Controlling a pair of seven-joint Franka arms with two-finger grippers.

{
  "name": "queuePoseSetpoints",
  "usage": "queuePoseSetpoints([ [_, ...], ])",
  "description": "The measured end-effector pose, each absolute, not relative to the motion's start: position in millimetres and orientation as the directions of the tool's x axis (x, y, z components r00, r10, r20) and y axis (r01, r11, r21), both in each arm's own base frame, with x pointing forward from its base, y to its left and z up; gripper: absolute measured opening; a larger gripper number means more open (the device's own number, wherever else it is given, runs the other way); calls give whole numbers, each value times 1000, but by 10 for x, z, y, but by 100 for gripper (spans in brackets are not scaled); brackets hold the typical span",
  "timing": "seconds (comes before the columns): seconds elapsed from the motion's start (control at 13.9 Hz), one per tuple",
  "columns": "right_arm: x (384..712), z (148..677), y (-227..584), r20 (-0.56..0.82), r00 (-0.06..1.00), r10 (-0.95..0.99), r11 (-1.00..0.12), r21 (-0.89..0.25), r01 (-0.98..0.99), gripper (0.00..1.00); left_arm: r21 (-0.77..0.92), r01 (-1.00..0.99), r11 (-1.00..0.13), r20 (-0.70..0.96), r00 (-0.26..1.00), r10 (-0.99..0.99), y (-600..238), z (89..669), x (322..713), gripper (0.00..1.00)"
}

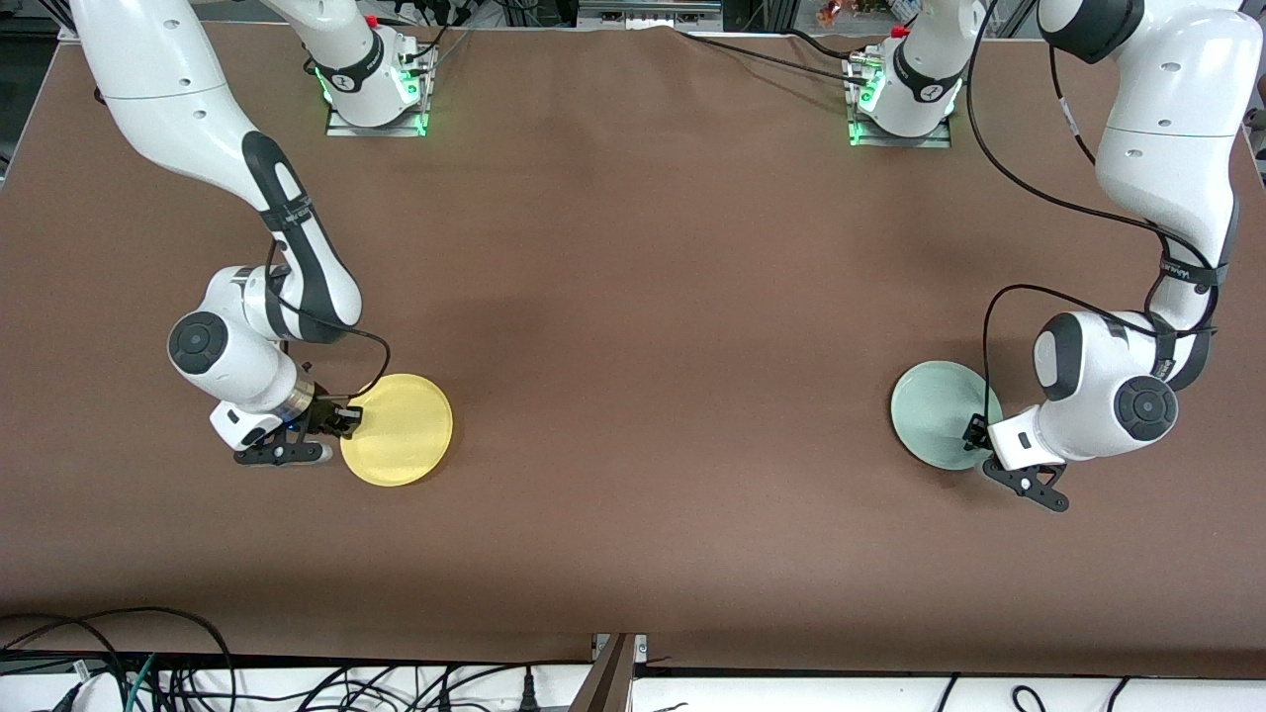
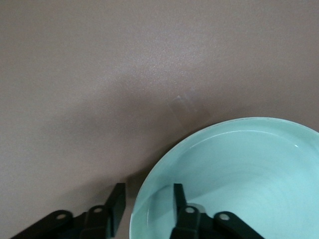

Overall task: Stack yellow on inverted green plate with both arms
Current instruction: 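Grip the yellow plate rim with the right gripper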

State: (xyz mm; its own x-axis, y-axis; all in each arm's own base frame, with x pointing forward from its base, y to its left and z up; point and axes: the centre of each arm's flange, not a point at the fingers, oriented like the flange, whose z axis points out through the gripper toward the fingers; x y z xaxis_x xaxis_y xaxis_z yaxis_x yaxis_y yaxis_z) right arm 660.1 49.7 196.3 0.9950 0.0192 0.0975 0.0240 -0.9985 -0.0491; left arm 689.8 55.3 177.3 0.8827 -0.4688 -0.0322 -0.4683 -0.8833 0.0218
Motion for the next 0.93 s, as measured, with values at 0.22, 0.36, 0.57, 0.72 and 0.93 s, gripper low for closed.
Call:
queuePoseSetpoints([
  [0.22, 6743, 2227, 529, 41, 999, -28, -993, -114, -23, 4, 20, -490, -872, -30, 871, -490, 559, 1788, 6908, 10],
  [0.36, 6913, 2542, 561, 30, 999, -30, -989, -143, -25, 3, 19, -500, -866, -28, 866, -500, 557, 1804, 6920, 8],
  [0.57, 7142, 3039, 600, 59, 997, -58, -976, -213, -45, 3, 9, -524, -852, -25, 852, -524, 482, 1958, 6974, 8],
  [0.72, 7213, 3223, 582, 67, 996, -63, -972, -230, -47, 3, -58, -608, -792, -58, 794, -605, 216, 2279, 7043, 3],
  [0.93, 7223, 3216, 503, 60, 996, -73, -971, -231, -57, 3, -210, -737, -642, -104, 670, -735, -505, 2903, 7124, 3],
])
